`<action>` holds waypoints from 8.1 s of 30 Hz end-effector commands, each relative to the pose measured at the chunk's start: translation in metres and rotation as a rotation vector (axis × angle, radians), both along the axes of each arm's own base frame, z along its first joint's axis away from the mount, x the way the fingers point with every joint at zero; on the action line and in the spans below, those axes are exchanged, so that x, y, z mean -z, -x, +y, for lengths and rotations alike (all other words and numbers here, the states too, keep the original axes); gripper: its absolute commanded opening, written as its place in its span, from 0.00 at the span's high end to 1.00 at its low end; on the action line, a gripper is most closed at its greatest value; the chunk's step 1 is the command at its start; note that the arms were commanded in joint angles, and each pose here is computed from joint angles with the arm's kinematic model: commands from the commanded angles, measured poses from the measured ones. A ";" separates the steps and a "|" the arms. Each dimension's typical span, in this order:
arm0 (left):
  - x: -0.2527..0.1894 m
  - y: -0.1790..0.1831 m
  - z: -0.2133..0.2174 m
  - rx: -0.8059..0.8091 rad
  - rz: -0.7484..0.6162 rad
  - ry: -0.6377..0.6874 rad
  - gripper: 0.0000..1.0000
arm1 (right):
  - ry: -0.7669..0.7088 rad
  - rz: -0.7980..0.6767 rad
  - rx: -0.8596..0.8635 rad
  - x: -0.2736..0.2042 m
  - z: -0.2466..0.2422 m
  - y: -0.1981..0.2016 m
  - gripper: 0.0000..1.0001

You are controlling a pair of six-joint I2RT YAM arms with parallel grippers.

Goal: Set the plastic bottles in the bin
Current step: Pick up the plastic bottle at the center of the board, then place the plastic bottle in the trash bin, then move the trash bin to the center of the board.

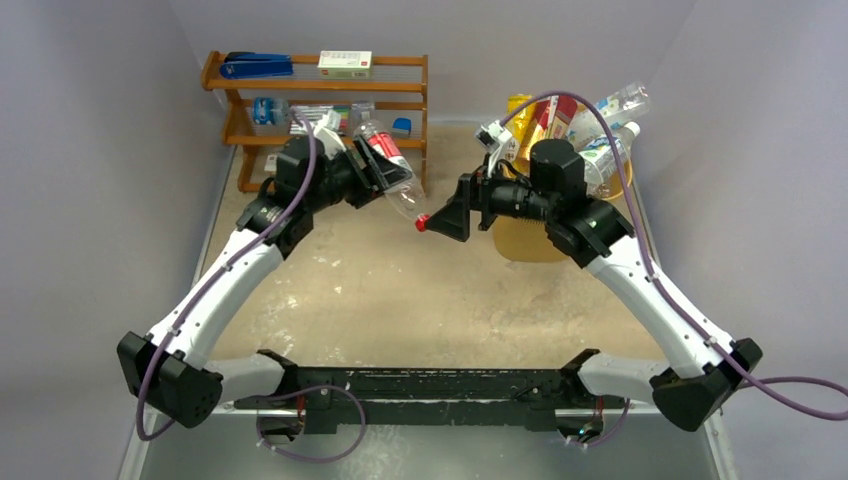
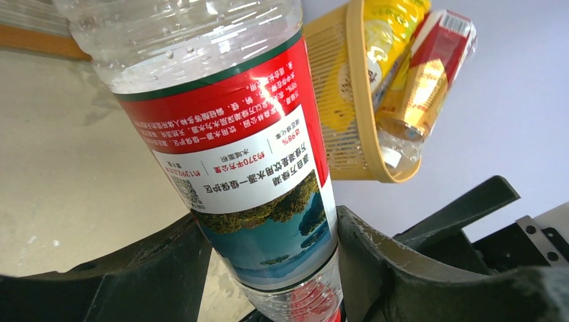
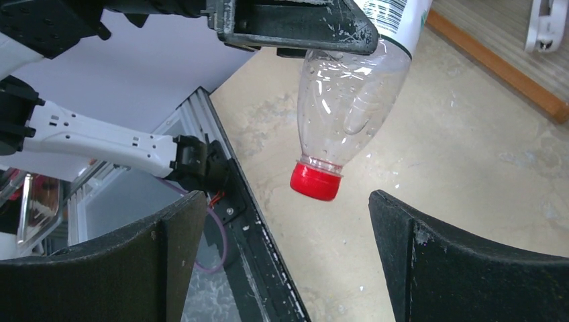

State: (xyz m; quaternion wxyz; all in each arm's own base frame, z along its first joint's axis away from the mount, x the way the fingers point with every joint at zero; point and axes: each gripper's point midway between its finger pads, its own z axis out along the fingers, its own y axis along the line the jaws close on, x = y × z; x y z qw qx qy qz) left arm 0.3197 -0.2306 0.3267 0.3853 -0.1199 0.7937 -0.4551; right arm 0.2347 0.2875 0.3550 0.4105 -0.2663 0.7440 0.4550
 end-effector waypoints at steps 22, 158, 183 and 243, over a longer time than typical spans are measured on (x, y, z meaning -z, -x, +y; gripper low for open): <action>-0.058 0.059 -0.152 0.202 -0.183 0.015 0.38 | 0.017 0.107 0.216 0.044 -0.058 0.042 0.36; -0.105 0.035 -0.048 -0.024 -0.276 -0.109 0.10 | -0.151 0.129 0.615 0.007 -0.213 -0.041 0.00; -0.104 0.035 -0.048 -0.024 -0.274 -0.109 0.10 | -0.109 0.044 0.683 -0.007 -0.216 -0.016 0.00; 0.041 -0.020 0.043 -0.367 -0.214 -0.551 0.09 | 0.002 -0.003 1.241 0.184 -0.312 -0.073 0.00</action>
